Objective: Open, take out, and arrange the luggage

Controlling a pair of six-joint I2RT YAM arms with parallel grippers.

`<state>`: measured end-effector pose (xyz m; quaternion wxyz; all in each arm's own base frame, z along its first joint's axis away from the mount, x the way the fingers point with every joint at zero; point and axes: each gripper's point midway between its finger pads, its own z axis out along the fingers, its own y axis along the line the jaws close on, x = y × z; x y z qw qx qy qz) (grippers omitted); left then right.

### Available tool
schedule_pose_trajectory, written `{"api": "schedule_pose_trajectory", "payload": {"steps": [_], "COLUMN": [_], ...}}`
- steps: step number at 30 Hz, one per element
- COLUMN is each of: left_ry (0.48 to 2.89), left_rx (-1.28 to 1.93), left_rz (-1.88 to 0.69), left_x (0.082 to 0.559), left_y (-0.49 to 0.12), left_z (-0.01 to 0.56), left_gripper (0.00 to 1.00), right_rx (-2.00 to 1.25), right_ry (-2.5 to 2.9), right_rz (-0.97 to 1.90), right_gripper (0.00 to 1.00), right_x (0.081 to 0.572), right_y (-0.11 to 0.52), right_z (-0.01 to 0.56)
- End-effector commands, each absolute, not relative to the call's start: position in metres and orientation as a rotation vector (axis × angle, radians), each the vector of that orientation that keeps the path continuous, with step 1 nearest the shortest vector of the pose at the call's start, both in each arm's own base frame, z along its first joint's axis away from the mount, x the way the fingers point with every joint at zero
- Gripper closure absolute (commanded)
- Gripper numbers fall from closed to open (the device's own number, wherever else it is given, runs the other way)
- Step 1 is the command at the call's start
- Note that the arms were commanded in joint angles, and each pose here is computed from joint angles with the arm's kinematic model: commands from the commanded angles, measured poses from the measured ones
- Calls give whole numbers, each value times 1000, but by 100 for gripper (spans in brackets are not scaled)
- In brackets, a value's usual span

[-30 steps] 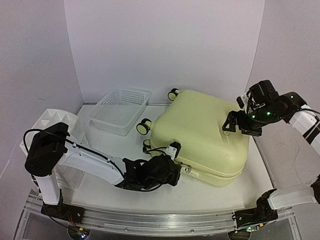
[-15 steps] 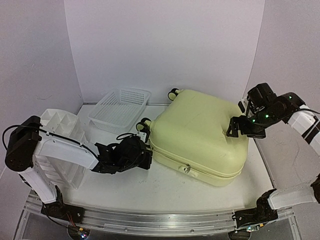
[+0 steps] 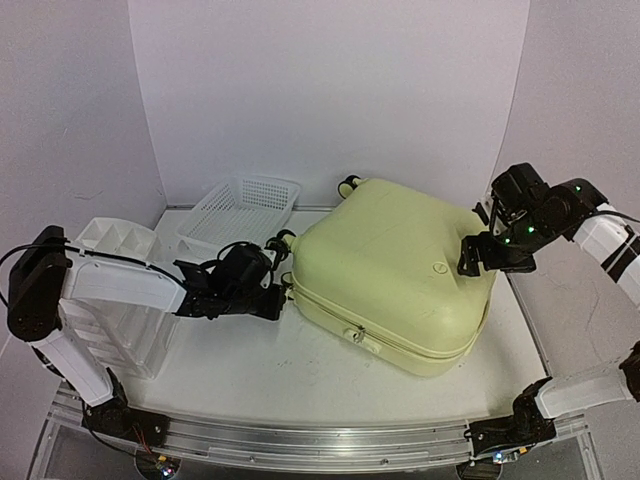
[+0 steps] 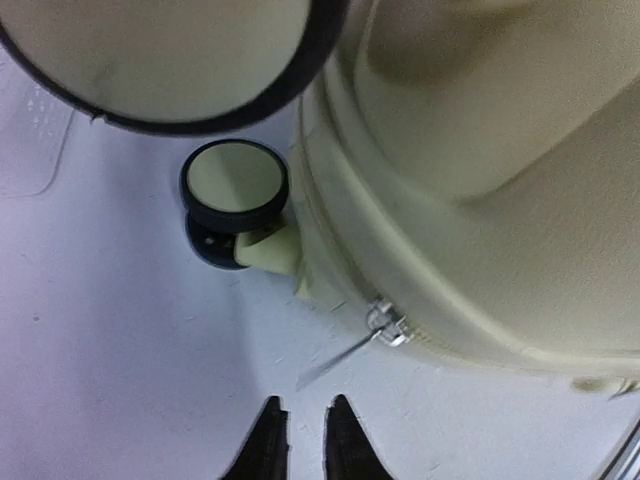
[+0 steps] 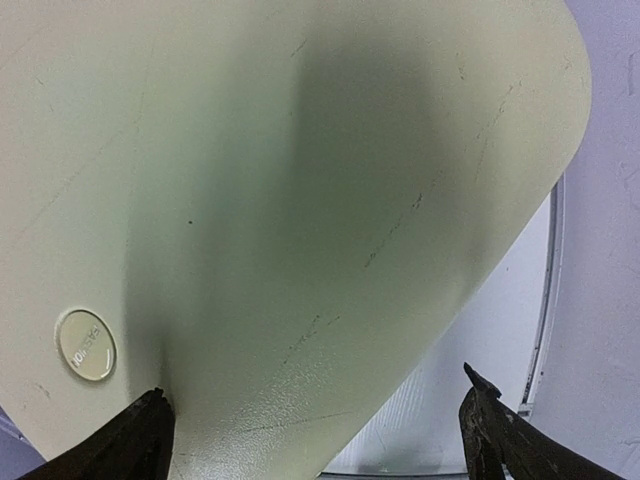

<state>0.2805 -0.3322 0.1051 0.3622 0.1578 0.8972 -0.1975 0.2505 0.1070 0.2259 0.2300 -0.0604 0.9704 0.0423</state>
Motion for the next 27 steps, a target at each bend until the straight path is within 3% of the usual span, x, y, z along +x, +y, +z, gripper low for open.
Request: {"api": "schedule_pose_trajectory", "payload": {"steps": [1,4,9,13,20,27], "left_ry": [2352,2292,2192,2119,2110,2140], "left_rx": [464,520,594,601,611,733], "left_rz": [-457,-534,-588,-622,-849,-1070], "left_x": [267,255,248,269,342,378], "left_y": [-301,-298,-294,-297,-311,-342], "left_z": [121,158,229,277,306,282], "left_gripper": [65,45,22,1,1,2], "right_rx": [-213,-238,-274,-367,-488,-592], "right_ry": [2671,2665,2638,2621,2596,2562], "right_rz": [75,79,134,204,222,298], "right_gripper": [2,2,2,2,2,2], "right_x": [245,243,241,239,231,215], "right_y": [104,106,114,134,166,203], "right_z": [231,235,246,249,255,253]}}
